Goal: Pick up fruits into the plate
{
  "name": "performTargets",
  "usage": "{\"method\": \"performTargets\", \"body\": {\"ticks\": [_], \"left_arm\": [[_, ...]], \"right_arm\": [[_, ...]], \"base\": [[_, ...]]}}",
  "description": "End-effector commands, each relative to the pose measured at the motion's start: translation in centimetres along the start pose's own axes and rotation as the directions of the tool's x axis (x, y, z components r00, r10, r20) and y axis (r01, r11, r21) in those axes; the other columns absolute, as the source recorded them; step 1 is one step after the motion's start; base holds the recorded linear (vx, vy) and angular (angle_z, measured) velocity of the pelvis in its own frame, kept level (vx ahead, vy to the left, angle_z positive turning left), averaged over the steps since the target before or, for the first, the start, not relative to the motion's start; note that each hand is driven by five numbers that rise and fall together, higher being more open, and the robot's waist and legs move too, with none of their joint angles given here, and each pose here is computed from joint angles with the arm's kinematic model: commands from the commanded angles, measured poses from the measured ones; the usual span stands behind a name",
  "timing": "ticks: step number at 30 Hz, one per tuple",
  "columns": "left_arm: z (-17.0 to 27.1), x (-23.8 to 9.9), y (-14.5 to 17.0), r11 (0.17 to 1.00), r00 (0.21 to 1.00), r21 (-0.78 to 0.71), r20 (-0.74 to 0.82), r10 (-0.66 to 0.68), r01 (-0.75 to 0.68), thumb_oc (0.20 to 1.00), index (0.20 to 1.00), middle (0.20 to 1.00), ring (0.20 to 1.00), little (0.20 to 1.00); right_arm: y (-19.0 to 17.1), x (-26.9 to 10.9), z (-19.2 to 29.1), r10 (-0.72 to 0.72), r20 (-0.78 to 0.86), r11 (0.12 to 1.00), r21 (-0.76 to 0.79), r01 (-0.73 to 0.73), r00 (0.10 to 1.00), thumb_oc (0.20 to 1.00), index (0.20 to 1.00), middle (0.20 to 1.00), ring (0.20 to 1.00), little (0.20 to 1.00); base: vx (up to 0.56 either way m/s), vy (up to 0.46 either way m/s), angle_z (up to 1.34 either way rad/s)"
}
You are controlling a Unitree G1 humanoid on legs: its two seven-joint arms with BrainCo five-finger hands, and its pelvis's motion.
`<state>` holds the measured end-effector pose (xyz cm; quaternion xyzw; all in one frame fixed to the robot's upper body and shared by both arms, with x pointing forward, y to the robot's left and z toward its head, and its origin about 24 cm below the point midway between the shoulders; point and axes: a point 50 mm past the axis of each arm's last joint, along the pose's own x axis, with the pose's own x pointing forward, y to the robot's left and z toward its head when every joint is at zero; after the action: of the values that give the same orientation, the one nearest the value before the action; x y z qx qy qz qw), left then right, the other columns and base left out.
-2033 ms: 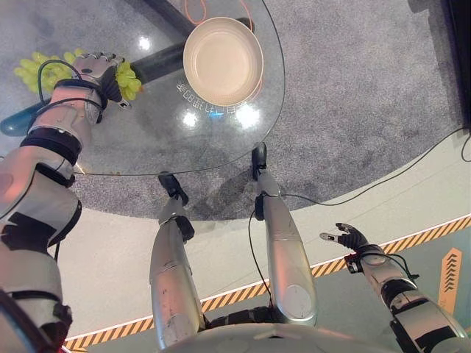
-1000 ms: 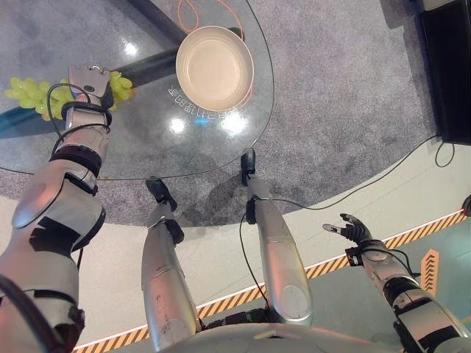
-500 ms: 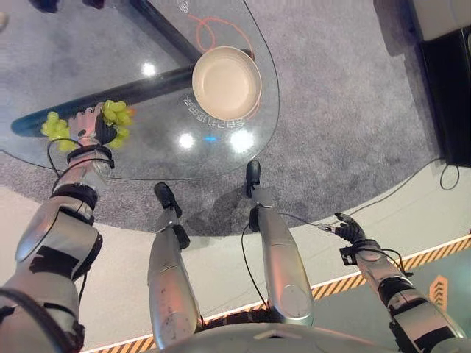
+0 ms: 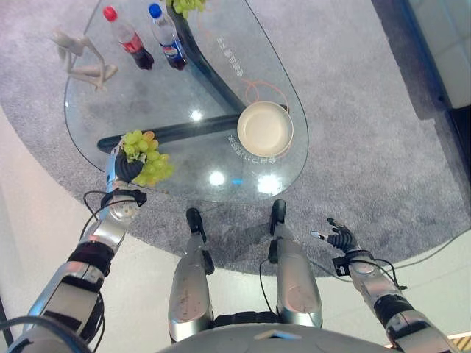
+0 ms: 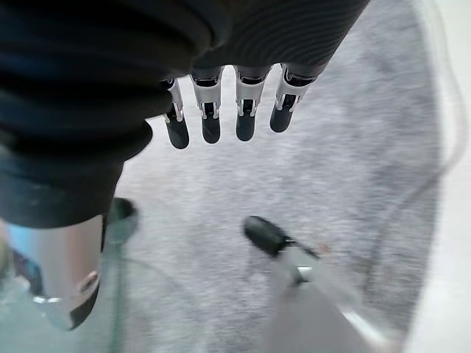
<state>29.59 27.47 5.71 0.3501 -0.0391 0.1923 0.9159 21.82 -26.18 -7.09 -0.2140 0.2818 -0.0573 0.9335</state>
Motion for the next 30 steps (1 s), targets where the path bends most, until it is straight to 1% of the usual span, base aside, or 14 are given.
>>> {"method": "performTargets", "body": {"ticks": [1, 6, 8, 10, 15, 18, 21, 22, 23, 24, 28, 30], "left_arm": [[1.8, 0.8, 1.4, 0.988, 0.993, -0.137, 0.081, 0.081, -0.069, 0.200, 0.200, 0.200, 0.200, 0.200], [2.7, -0.2, 2.0, 0.974, 0.993, -0.223, 0.120, -0.006, 0.033, 0.200, 0.200, 0.200, 0.200, 0.200], [3.2, -0.9, 1.6, 0.957, 0.984, -0.263, 0.154, -0.085, 0.123, 0.200, 0.200, 0.200, 0.200, 0.200], [3.5, -1.5, 1.5, 0.944, 0.977, -0.283, 0.174, -0.127, 0.173, 0.200, 0.200, 0.200, 0.200, 0.200], [5.1, -2.3, 1.0, 0.893, 0.938, -0.324, 0.252, -0.238, 0.314, 0.200, 0.200, 0.200, 0.200, 0.200], [5.9, -2.5, 0.4, 0.865, 0.911, -0.328, 0.295, -0.289, 0.381, 0.200, 0.200, 0.200, 0.200, 0.200], [7.0, -3.4, -0.6, 0.801, 0.852, -0.337, 0.370, -0.370, 0.494, 0.200, 0.200, 0.200, 0.200, 0.200], [7.6, -3.8, -1.0, 0.765, 0.816, -0.336, 0.411, -0.405, 0.549, 0.200, 0.200, 0.200, 0.200, 0.200], [7.9, -3.9, -1.2, 0.751, 0.803, -0.336, 0.423, -0.420, 0.569, 0.200, 0.200, 0.200, 0.200, 0.200], [8.4, -4.2, -1.6, 0.716, 0.771, -0.333, 0.450, -0.451, 0.613, 0.200, 0.200, 0.200, 0.200, 0.200], [9.4, -4.6, -2.8, 0.622, 0.704, -0.351, 0.488, -0.516, 0.699, 0.200, 0.200, 0.200, 0.200, 0.200], [10.2, -4.8, -3.6, 0.563, 0.664, -0.363, 0.512, -0.546, 0.743, 0.200, 0.200, 0.200, 0.200, 0.200]], "right_arm": [[-1.3, -0.9, -1.0, -0.014, 0.018, 0.999, -0.031, 0.014, 1.000, 1.000, 1.000, 1.000, 1.000, 1.000], [-0.3, -1.3, 1.5, 0.084, 0.117, 0.996, -0.042, -0.079, 0.990, 1.000, 1.000, 1.000, 1.000, 1.000], [0.1, -1.4, 2.8, 0.114, 0.164, 0.993, -0.058, -0.106, 0.980, 1.000, 1.000, 1.000, 1.000, 1.000], [0.0, -1.5, 3.5, 0.153, 0.183, 0.987, -0.075, -0.141, 0.971, 1.000, 1.000, 1.000, 1.000, 1.000], [0.6, -1.5, 6.0, 0.269, 0.241, 0.957, -0.175, -0.231, 0.932, 1.000, 1.000, 1.000, 1.000, 1.000], [1.4, -1.4, 7.3, 0.327, 0.256, 0.939, -0.195, -0.282, 0.910, 1.000, 1.000, 1.000, 1.000, 1.000], [2.8, -1.4, 9.0, 0.398, 0.281, 0.909, -0.245, -0.336, 0.873, 1.000, 1.000, 1.000, 1.000, 1.000], [3.3, -1.4, 9.7, 0.429, 0.284, 0.894, -0.268, -0.359, 0.858, 1.000, 1.000, 1.000, 1.000, 1.000], [3.5, -1.4, 10.1, 0.439, 0.284, 0.889, -0.274, -0.367, 0.852, 1.000, 1.000, 1.000, 1.000, 1.000], [4.0, -1.3, 10.8, 0.464, 0.286, 0.875, -0.296, -0.383, 0.839, 1.000, 1.000, 1.000, 1.000, 1.000], [5.1, -1.1, 12.9, 0.503, 0.294, 0.851, -0.334, -0.405, 0.813, 1.000, 1.000, 1.000, 1.000, 1.000], [5.8, -1.0, 14.5, 0.515, 0.298, 0.843, -0.346, -0.412, 0.804, 1.000, 1.000, 1.000, 1.000, 1.000]], "base": [[0.08, 0.009, 0.05], [0.09, -0.042, 0.04], [0.12, -0.058, 0.03], [0.12, 0.001, -0.04], [0.09, 0.000, -0.05], [0.05, -0.012, -0.02], [0.04, -0.003, -0.02], [0.00, 0.000, 0.00], [0.00, 0.000, 0.00], [0.00, 0.000, 0.00], [0.00, 0.000, 0.00], [0.00, 0.000, 0.00]]}}
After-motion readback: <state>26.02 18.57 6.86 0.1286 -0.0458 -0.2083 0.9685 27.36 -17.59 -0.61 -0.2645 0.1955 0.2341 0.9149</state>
